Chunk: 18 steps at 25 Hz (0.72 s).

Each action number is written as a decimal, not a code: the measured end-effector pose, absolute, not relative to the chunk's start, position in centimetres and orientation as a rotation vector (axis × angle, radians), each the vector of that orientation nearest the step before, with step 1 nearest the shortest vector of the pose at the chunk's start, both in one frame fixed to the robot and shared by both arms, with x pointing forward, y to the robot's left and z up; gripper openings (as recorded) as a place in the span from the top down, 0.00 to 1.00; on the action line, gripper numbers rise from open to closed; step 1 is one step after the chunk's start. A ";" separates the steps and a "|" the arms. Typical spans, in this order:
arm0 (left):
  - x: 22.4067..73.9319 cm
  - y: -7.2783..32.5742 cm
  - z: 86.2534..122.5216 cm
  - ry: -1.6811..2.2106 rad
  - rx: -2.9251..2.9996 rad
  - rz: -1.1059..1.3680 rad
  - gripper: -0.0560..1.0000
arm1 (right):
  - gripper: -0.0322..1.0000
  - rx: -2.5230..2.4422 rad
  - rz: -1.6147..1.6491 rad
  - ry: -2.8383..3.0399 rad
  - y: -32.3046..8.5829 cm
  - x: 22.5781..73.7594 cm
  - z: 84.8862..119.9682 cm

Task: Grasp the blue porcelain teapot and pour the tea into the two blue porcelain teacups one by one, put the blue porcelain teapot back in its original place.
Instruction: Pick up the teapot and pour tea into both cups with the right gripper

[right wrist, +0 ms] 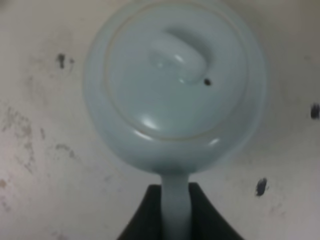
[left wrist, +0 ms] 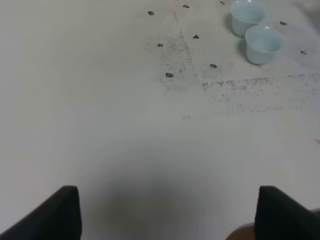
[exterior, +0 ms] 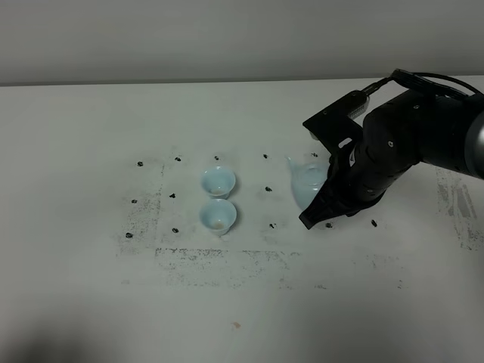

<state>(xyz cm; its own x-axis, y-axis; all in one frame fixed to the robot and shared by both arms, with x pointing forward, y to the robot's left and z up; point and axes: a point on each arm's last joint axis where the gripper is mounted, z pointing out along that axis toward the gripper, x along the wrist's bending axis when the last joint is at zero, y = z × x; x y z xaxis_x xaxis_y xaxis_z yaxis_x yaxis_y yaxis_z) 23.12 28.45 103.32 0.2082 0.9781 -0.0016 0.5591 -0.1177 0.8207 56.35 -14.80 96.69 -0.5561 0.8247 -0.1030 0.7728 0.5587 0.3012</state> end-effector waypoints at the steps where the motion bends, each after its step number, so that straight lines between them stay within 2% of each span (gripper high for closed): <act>1: 23.1 28.4 103.3 1.438 1.775 0.749 0.30 | 0.93 1.280 0.322 2.590 -14.8 56.3 96.7; 11: 23.1 28.4 103.3 1.438 1.775 0.749 0.30 | 0.93 0.932 0.380 2.623 -14.0 58.1 99.6; 18: 23.1 28.4 103.3 1.438 1.775 0.749 0.30 | 0.93 0.669 0.360 2.652 -13.9 58.6 100.1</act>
